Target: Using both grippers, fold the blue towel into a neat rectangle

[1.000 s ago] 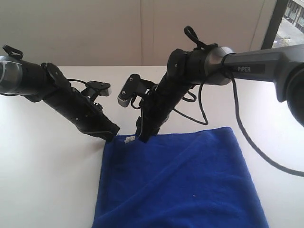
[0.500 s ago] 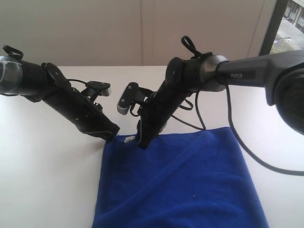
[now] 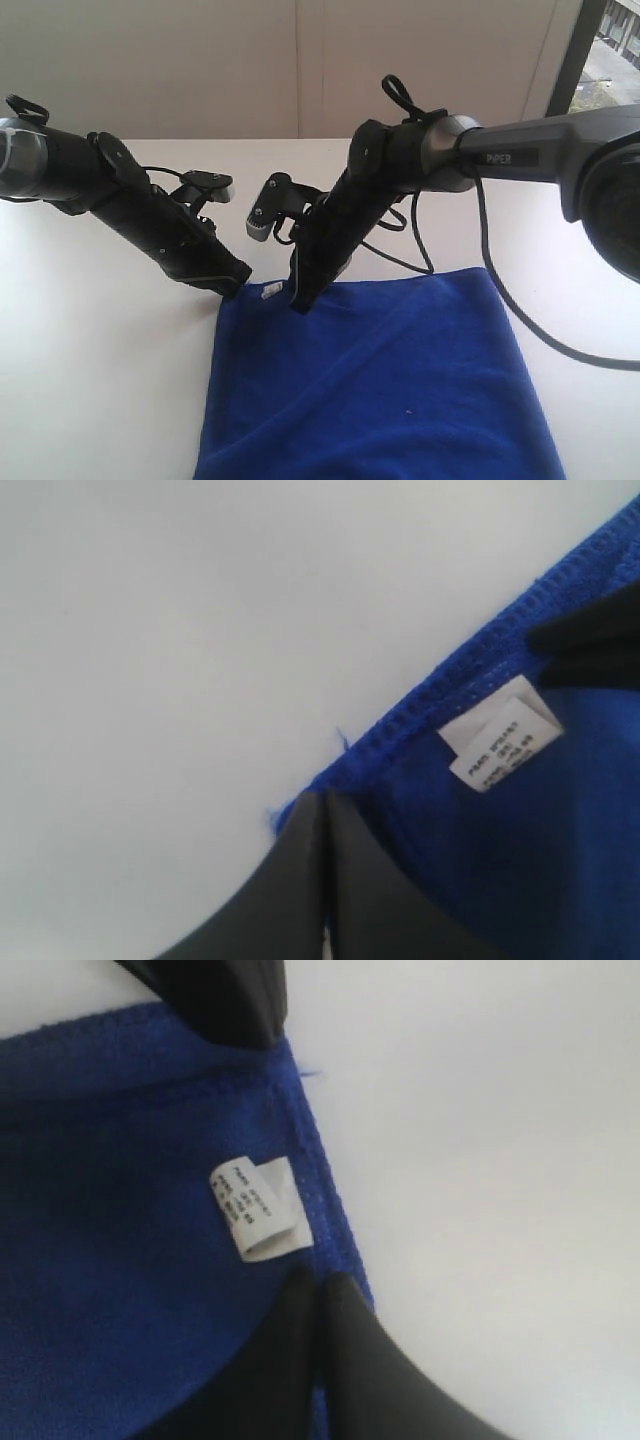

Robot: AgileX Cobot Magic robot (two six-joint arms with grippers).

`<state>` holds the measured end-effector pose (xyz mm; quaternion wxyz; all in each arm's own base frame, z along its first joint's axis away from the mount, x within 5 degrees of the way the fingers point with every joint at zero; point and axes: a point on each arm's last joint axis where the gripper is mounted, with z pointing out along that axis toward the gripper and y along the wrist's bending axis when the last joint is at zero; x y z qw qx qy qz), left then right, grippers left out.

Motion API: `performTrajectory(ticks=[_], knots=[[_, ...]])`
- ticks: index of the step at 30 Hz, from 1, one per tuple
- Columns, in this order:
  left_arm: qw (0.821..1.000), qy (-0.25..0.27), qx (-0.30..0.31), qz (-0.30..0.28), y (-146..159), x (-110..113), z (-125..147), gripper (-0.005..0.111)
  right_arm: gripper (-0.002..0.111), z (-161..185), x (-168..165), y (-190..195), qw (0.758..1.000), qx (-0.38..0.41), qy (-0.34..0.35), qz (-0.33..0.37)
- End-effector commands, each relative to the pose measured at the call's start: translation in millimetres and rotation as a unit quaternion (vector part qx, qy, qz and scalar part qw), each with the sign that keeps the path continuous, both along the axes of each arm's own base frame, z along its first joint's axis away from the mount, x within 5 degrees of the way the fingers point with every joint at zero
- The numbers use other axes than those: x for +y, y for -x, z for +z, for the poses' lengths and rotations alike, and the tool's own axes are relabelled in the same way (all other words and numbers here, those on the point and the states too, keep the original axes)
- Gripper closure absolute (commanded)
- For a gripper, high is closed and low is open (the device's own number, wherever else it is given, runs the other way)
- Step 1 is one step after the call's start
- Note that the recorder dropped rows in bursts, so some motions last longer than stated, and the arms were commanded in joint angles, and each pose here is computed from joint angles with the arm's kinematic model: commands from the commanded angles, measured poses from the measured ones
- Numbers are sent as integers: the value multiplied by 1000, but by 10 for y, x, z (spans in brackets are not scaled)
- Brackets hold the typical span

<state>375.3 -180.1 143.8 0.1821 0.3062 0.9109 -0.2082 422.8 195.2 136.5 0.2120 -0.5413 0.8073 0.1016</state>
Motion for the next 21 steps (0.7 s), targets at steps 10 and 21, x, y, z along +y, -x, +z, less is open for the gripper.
performTrajectory(ticks=[10, 21], knots=[[1000, -2, 7, -5, 19, 6, -22, 107, 108, 367, -41, 2, 999, -31, -10, 10], [1000, -3, -2, 0, 0, 10, -20, 107, 108, 361, -23, 39, 1000, -16, -12, 22]])
